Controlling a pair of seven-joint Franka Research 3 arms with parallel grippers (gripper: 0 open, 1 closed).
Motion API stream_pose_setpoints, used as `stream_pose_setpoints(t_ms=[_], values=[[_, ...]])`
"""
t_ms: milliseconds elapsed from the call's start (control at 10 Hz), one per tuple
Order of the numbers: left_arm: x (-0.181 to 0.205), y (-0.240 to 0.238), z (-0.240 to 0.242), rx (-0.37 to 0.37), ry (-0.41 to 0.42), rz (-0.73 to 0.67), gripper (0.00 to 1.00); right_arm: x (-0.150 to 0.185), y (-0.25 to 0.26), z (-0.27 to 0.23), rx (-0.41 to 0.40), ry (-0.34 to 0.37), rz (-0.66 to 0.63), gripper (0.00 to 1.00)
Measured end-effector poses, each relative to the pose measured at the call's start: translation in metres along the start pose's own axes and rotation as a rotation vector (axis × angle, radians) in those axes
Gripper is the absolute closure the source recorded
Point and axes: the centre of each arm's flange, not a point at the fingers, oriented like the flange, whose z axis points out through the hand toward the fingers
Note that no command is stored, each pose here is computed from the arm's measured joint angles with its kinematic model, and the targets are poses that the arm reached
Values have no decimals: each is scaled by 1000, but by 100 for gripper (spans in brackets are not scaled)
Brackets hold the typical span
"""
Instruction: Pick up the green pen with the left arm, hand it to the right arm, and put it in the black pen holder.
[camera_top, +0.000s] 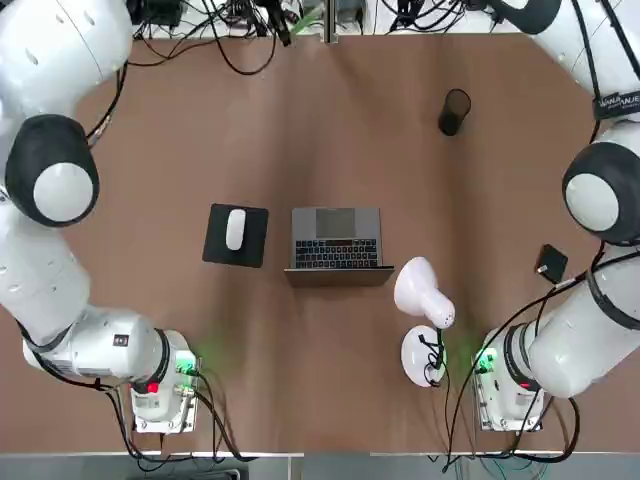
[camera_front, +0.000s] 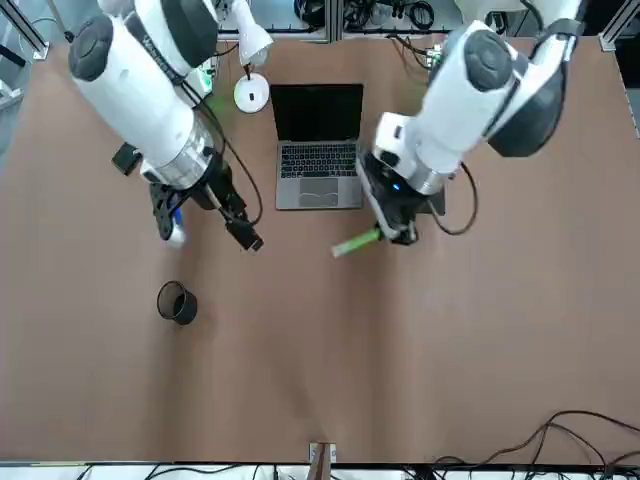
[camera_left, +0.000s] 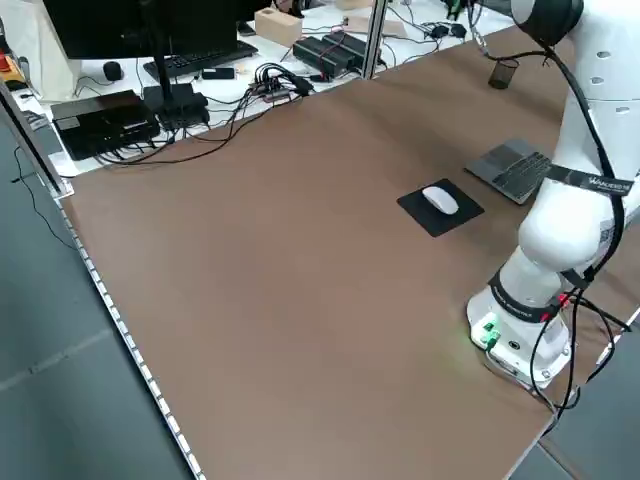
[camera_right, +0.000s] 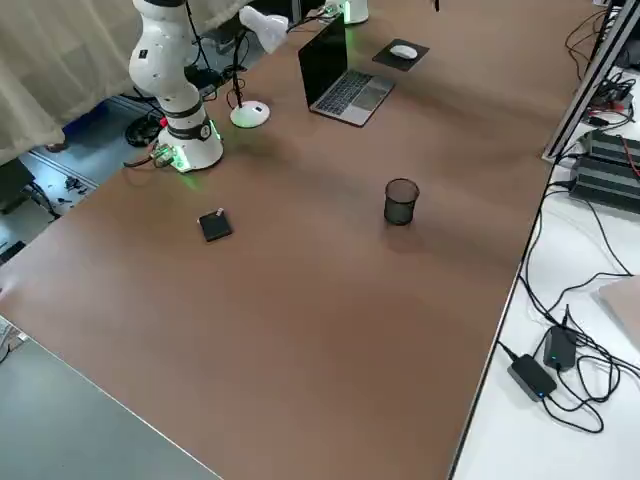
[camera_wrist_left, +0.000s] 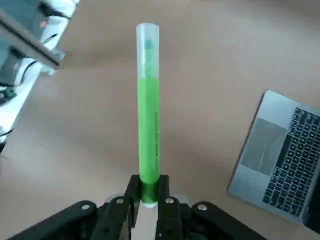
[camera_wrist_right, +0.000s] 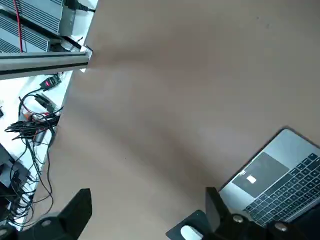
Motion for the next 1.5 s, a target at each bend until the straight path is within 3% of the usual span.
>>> stream_pose_setpoints(t_ms=[300, 600, 700, 1100, 1500], values=[[35, 46, 18, 20, -26, 75, 82, -36, -3, 3, 17, 18, 6, 7], [52, 60, 25, 19, -18, 68, 82, -66, -6, 20, 35, 51, 34, 14], [55, 60, 24, 27, -15, 63, 82, -70, -6, 29, 31, 54, 40, 32], [60, 58, 10, 43, 11, 59, 82, -69, -7, 49, 9, 62, 42, 39], [61, 58, 9, 45, 13, 57, 82, -70, -7, 48, 12, 64, 50, 62]])
